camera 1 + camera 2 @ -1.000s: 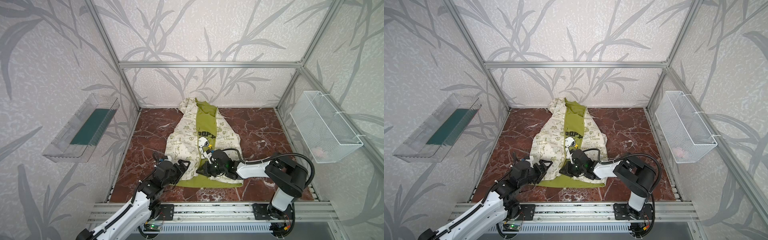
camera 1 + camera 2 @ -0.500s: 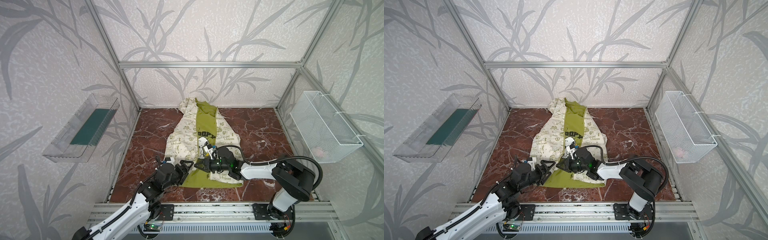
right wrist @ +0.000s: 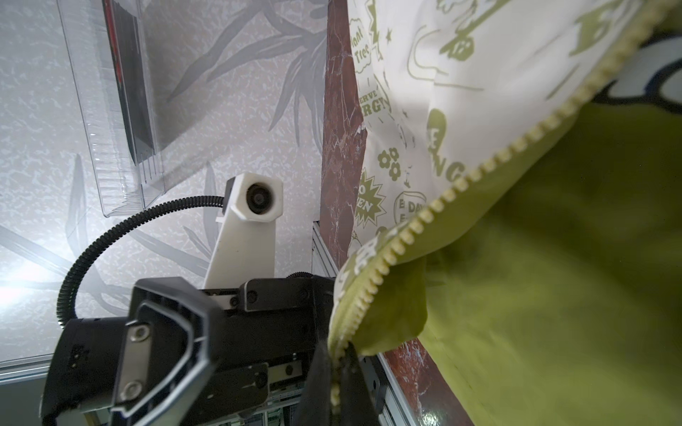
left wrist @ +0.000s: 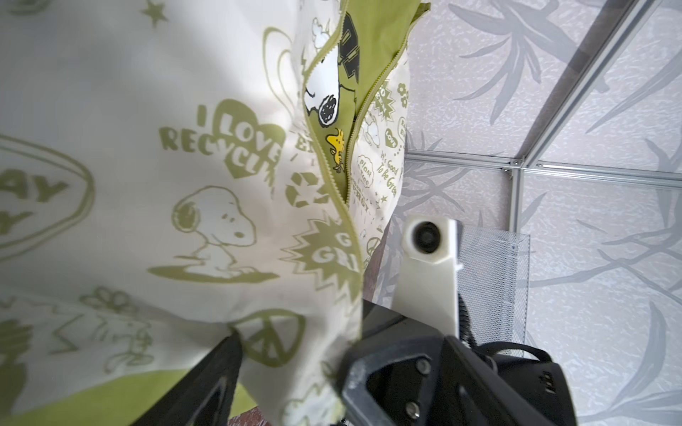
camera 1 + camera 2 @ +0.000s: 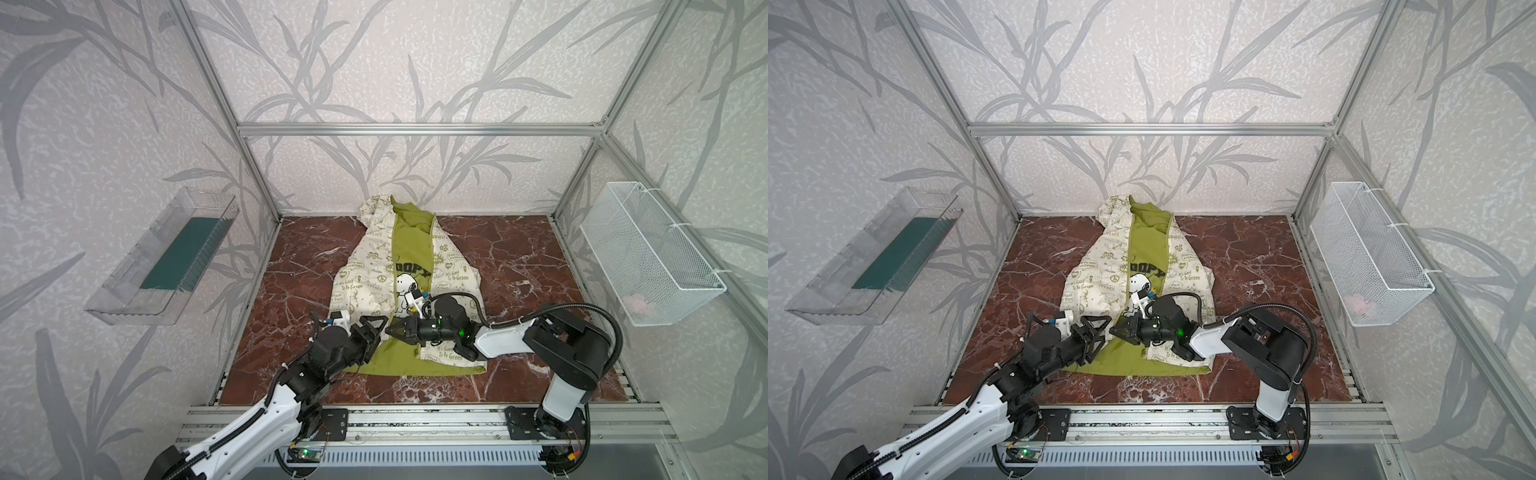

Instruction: Zip up the jacket

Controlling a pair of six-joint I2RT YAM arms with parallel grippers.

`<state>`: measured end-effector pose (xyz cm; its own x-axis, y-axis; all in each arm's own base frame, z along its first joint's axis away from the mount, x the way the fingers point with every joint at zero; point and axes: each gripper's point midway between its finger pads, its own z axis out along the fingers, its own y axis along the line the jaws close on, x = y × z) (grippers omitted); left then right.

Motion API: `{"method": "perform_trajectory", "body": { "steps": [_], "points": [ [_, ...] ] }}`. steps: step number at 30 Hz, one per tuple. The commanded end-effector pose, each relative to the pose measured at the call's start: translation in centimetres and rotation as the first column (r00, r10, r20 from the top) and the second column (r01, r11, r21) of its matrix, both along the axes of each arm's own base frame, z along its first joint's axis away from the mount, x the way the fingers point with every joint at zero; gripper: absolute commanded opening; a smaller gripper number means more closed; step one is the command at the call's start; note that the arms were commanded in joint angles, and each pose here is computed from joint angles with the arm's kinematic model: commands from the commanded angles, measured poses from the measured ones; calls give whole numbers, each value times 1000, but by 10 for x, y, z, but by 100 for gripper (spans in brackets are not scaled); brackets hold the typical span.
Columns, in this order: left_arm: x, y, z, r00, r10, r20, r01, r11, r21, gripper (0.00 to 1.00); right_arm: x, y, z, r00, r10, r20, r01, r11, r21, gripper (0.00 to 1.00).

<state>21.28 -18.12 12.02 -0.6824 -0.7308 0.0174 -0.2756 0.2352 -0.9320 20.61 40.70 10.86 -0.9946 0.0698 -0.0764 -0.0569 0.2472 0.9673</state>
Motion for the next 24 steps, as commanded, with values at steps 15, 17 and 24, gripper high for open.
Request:
{"method": "perform_trajectory", "body": {
  "steps": [15,17,24],
  "points": [
    [-8,6,-17,999,19,-40,-20,1000,-9,74,-2,18,-1,999,41,-21,-40,997,68,0],
    [-8,5,-15,999,10,-32,-10,1000,-1,72,-2,20,-2,999,40,-23,-38,997,67,0],
    [-7,4,-10,1000,7,-12,-8,1000,-26,55,-2,24,-10,998,48,-42,-46,998,49,0]
  ]
}}
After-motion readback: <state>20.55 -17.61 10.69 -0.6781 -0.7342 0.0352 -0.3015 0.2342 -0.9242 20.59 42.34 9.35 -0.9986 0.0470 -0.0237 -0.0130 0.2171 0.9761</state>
